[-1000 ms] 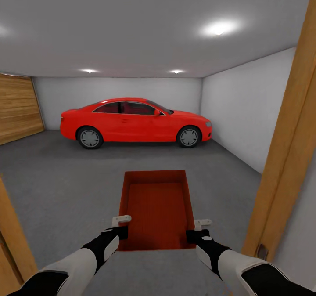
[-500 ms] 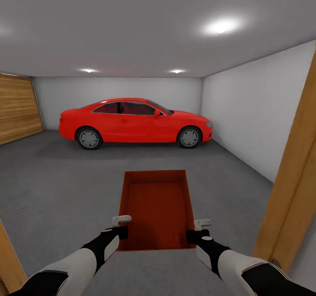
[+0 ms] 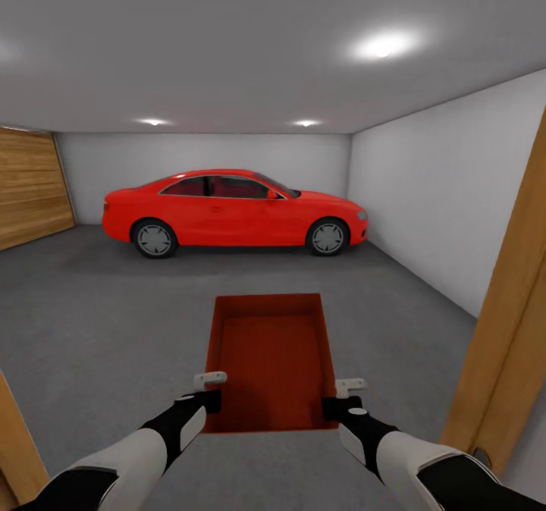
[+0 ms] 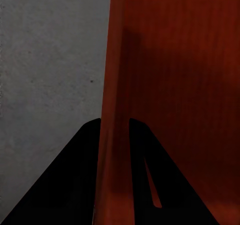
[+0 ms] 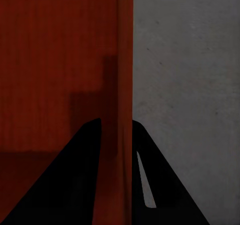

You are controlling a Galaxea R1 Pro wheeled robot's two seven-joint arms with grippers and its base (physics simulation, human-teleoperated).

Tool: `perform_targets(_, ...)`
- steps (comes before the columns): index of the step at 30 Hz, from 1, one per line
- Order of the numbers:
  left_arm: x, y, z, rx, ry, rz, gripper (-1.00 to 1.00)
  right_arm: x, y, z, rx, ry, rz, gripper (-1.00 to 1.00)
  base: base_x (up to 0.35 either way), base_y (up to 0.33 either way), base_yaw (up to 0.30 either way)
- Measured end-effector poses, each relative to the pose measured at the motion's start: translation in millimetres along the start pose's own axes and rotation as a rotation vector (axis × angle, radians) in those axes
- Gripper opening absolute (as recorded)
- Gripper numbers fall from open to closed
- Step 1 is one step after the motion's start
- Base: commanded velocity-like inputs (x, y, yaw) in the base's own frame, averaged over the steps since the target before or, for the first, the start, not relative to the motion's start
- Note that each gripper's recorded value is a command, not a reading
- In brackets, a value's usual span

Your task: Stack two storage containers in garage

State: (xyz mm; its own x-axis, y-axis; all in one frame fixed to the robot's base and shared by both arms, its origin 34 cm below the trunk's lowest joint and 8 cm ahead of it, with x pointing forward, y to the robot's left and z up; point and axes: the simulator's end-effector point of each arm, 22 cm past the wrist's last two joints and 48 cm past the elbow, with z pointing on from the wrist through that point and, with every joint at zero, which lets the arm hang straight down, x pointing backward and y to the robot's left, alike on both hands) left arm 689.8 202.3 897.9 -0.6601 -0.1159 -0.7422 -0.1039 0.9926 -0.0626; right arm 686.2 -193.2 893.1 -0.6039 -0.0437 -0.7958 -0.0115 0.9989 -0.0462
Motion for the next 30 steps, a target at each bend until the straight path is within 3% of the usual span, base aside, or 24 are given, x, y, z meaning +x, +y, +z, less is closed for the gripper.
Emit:
perform_targets(6, 0.4, 0.1, 0.0, 0.000, 0.001, 0.000, -1.00, 0.3, 0.1, 0.0, 0.000, 0.001, 0.000, -1.00, 0.000, 0.001, 0.170)
perform_targets(23, -0.1, -0.1, 0.0, 0.000, -0.001, 0.000, -1.00, -0.3, -0.1, 0.0, 0.000, -0.001, 0.000, -1.00, 0.003, 0.000, 0.019)
perform_targets(30, -0.2, -0.1, -0.5, 0.000, -0.002, -0.001, -1.00, -0.5, -0.1, -0.4, 0.000, -0.002, 0.000, -1.00, 0.178, 0.000, 0.002)
